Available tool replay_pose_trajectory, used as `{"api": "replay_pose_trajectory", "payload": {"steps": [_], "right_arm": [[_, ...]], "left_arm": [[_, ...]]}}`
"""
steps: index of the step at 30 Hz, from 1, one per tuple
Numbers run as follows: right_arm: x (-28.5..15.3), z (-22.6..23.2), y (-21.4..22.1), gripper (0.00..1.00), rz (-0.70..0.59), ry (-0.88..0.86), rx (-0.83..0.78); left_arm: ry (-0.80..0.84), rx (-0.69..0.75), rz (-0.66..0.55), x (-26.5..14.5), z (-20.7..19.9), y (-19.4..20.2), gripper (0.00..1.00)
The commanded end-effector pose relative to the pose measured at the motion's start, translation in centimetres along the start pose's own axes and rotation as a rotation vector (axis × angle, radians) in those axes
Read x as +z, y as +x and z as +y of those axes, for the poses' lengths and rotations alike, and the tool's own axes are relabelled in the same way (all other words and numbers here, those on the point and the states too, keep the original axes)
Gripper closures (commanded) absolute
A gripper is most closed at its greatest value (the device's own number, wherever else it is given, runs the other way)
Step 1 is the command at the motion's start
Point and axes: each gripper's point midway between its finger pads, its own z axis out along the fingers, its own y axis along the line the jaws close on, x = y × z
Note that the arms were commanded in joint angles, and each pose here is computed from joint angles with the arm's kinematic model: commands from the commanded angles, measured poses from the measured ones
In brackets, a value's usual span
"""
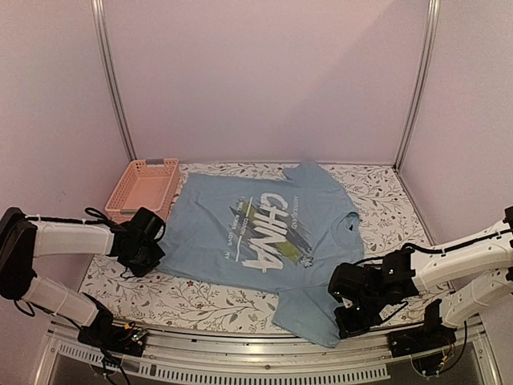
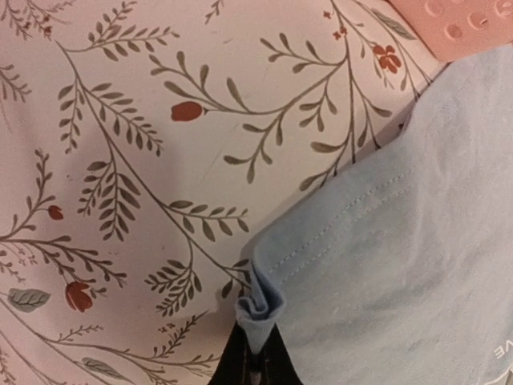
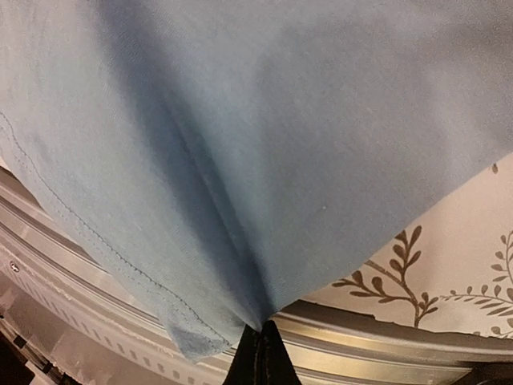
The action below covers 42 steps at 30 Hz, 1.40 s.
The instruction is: Pin the brooch onto the clothing
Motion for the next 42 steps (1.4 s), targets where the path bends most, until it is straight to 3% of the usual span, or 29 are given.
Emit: {"api": "replay_pose_trajectory", "payload": {"steps": [1, 17, 20, 22, 25, 28, 30, 34, 39, 42], "right_arm": [[-0.7, -0.5, 1.6, 1.0, 0.062, -0.003, 0.023], [-0.4, -1.4, 2.2, 1.0, 0.124, -0.024, 0.016], [-0.7, -0.9, 2.0, 0.83, 0.121, -0.04, 0.009], [-1.3, -0.5, 1.4, 0.68, 0.107, -0.046, 0.005], [-3.3, 0.0, -0.7, 0.59, 0.042, -0.042, 0.012], [-6.6, 0.7, -4.5, 0.52, -0.077, -0.069, 0.017], [-9.8, 1.0, -8.2, 0.43, -0.197, -0.096, 0.027], [-17.0, -0.9, -18.0, 0.14, -0.519, -0.095, 0.04], [-24.8, -7.0, -28.4, 0.08, -0.858, -0.064, 0.084], [-28.0, -13.0, -31.5, 0.08, -1.021, -0.069, 0.14]], "left_arm": [[-0.06, 0.027, 0.015, -0.8, 1.9, 0.5, 0.99], [-0.132, 0.042, 0.081, -0.8, 5.2, 2.4, 0.96], [-0.12, 0.037, 0.082, -0.9, 5.4, 2.5, 0.95], [-0.112, 0.031, 0.08, -1.2, 5.3, 2.4, 0.88], [-0.121, 0.027, 0.051, -1.8, 5.3, 1.7, 0.58], [-0.119, 0.027, -0.004, -2.9, 4.5, 0.2, 0.41], [-0.095, 0.03, -0.055, -3.9, 3.4, -1.1, 0.35], [-0.065, 0.048, -0.224, -6.2, 1.3, -4.8, 0.26], [0.032, 0.143, -0.486, -9.0, -3.5, -10.3, 0.08], [0.12, 0.166, -0.551, -8.9, -5.2, -13.1, 0.03]]}}
